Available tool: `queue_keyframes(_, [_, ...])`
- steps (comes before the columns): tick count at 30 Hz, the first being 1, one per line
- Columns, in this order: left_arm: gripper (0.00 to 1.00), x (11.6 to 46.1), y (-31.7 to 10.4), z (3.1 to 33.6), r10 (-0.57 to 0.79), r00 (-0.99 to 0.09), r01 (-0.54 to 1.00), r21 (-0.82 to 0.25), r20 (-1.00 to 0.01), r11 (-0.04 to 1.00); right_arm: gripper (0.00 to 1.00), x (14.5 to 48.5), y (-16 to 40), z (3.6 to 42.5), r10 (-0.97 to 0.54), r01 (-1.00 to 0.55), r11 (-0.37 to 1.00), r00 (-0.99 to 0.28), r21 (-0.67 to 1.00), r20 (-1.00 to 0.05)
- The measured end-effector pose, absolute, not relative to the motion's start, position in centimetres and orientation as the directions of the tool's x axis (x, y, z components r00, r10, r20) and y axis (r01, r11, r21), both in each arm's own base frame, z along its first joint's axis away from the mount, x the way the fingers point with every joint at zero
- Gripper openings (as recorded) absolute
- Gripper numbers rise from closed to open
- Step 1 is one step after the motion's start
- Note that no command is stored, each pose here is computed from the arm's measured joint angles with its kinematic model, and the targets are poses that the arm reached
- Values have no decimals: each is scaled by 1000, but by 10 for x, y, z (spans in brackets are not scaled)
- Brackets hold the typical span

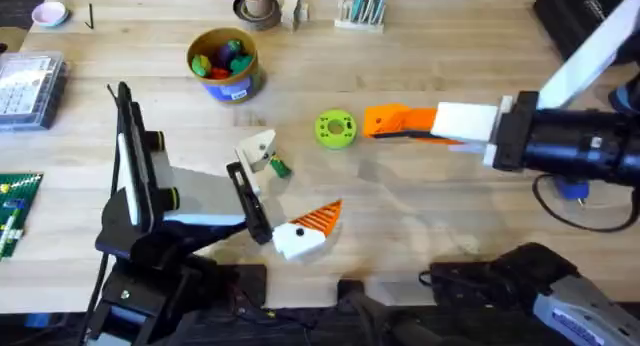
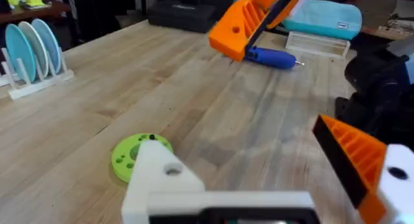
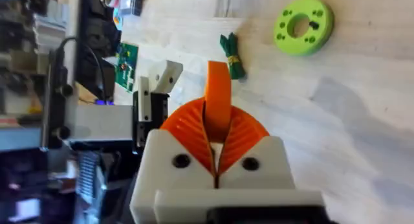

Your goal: Pick up the gripper from the table and insert it into the empty holder that is missing its gripper. Then pick up a screw, insert it into the mounting hole, and use the screwdriver to tighten it. Finally, clean up the table by picking up the vegetable and placing it into the bucket.

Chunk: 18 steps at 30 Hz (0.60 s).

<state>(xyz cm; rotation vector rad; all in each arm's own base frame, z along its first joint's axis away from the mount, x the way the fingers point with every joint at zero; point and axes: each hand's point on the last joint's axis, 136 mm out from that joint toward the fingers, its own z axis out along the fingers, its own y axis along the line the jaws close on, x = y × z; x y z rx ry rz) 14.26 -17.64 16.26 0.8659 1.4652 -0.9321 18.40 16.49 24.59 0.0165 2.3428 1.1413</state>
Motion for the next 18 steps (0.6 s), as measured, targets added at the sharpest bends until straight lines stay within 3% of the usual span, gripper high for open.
queue_keyframes(7, [993, 143, -176, 163, 11, -90, 907, -78, -996, 414, 9, 194, 170, 231, 356, 20, 598, -902, 801, -243])
queue_keyframes(14, [993, 143, -176, 163, 11, -90, 907, -78, -996, 415, 9, 211, 211, 252, 261, -125, 493, -923, 861, -283])
queue_keyframes(18, [993, 143, -176, 163, 11, -90, 907, -77, -996, 414, 9, 211, 233, 243, 161, -137, 444, -960, 886, -229])
